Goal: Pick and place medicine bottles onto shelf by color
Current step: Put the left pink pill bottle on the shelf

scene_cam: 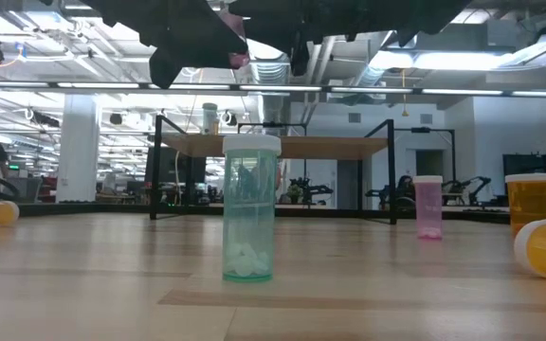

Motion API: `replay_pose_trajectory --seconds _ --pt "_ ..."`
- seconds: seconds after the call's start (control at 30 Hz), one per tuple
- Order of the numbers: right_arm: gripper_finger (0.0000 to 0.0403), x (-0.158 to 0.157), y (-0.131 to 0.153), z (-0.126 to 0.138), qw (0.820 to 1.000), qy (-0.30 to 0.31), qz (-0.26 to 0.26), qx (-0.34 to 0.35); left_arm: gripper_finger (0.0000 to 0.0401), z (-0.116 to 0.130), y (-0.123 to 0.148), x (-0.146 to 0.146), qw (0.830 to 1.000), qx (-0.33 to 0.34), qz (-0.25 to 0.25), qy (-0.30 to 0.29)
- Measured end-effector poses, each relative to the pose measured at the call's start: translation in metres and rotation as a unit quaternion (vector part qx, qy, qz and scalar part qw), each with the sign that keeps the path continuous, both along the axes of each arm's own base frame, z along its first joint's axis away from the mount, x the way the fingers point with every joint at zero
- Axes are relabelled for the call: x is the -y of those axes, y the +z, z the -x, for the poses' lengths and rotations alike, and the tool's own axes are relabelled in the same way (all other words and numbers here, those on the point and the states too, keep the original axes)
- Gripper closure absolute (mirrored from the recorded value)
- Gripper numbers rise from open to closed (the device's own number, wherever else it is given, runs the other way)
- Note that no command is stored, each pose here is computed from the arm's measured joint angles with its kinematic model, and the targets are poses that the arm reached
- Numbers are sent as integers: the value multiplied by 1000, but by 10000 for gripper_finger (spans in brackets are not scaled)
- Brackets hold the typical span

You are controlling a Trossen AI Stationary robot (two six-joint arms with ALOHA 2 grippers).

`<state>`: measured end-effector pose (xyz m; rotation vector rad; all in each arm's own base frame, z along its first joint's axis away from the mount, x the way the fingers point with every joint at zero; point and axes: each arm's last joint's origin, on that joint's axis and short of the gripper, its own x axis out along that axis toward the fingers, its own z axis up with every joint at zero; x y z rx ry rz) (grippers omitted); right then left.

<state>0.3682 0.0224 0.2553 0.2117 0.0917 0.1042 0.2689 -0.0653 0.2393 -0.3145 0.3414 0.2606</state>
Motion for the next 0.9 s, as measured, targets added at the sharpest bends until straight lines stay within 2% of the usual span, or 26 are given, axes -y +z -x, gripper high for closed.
replay_pose_trajectory --seconds 0.13,0.37,0.53,0.7,0.9 --pt "281 0 0 0 1000 0 1 0 307 0 0 0 1000 0 0 0" --pt "281 2 0 0 1000 -2 4 0 257 0 0 0 1000 -2 0 -1" --pt "281 7 0 0 1000 -8 13 2 225 5 -2 -2 999 -29 -14 0" --pt "281 26 3 -1 999 -34 20 16 206 19 5 -8 997 -48 -40 37" --pt "281 68 13 2 993 -92 33 67 204 42 19 -15 994 -53 -66 73"
